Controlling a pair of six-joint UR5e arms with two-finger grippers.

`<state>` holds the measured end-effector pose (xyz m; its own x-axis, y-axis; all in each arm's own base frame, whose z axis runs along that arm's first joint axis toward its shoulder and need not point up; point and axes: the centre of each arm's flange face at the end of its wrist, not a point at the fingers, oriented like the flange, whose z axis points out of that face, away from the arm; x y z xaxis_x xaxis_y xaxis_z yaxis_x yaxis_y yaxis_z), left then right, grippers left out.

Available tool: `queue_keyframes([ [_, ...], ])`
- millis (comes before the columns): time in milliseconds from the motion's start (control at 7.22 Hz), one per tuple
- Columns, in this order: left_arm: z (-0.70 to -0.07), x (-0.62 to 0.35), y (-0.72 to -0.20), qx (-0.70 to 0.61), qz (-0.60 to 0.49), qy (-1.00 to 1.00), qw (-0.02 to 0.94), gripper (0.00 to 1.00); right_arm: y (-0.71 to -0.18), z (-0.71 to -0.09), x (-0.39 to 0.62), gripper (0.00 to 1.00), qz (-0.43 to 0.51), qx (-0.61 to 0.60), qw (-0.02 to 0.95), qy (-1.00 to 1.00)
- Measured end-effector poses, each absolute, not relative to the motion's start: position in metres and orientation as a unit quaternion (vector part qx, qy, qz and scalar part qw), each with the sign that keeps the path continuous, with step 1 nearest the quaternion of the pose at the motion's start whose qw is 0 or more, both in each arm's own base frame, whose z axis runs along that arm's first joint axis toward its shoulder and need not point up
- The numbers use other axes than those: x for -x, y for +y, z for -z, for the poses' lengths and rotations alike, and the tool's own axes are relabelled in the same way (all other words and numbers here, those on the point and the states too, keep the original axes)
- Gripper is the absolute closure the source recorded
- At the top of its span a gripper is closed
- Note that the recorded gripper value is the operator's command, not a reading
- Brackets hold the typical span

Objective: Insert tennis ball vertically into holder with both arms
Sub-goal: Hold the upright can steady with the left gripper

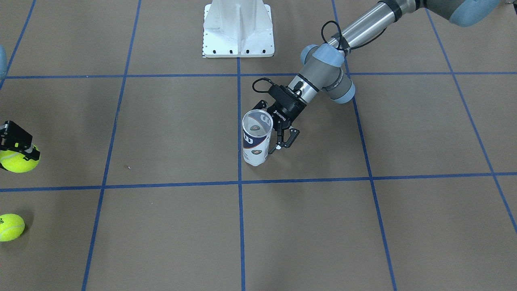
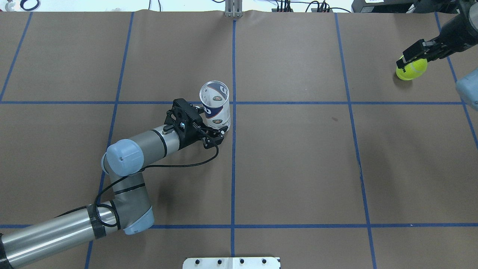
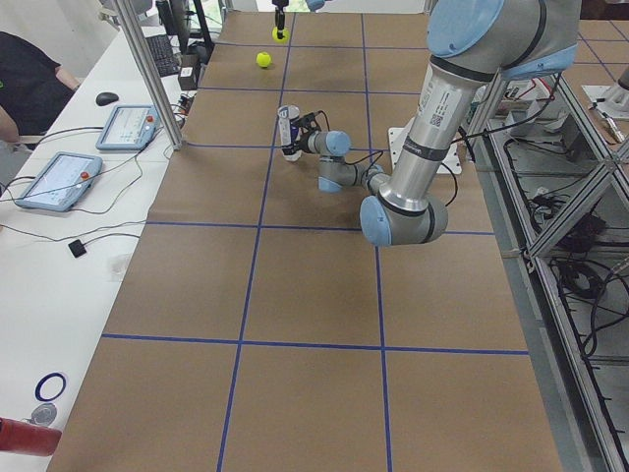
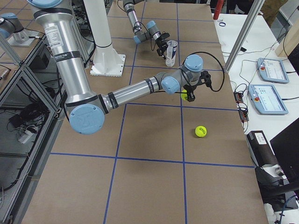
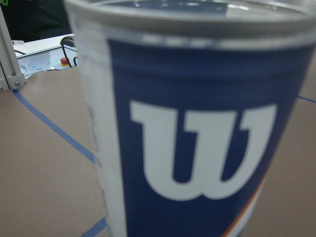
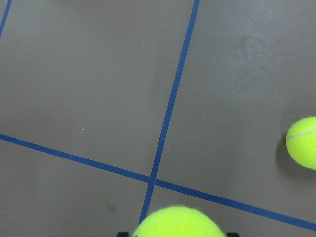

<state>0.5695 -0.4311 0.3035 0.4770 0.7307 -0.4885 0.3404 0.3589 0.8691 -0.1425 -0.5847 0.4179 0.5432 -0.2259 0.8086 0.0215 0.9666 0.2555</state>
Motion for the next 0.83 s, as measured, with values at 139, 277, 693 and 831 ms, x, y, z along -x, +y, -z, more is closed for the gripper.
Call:
queue_keyframes([
  [139, -0.3029, -0.571, -0.432, -0.547, -0.146, 0.489, 0.664, 0.02, -0.5846, -0.4178, 0.1425, 1.0, 0.071, -0.108, 0.872, -0.473],
  [277, -0.3028, -0.5717, -0.4324, -0.547, -0.146, 0.488, 0.664, 0.02, -0.5845, -0.4176, 0.1425, 1.0, 0.071, -0.108, 0.872, -0.473],
  [693, -0.3011, -0.5723, -0.4327, -0.548, -0.145, 0.488, 0.663, 0.02, -0.5845, -0.4165, 0.1425, 1.0, 0.072, -0.109, 0.871, -0.473],
  [831, -0.2991, -0.5727, -0.433, -0.548, -0.144, 0.489, 0.663, 0.02, -0.5845, -0.416, 0.1426, 1.0, 0.072, -0.109, 0.871, -0.473],
])
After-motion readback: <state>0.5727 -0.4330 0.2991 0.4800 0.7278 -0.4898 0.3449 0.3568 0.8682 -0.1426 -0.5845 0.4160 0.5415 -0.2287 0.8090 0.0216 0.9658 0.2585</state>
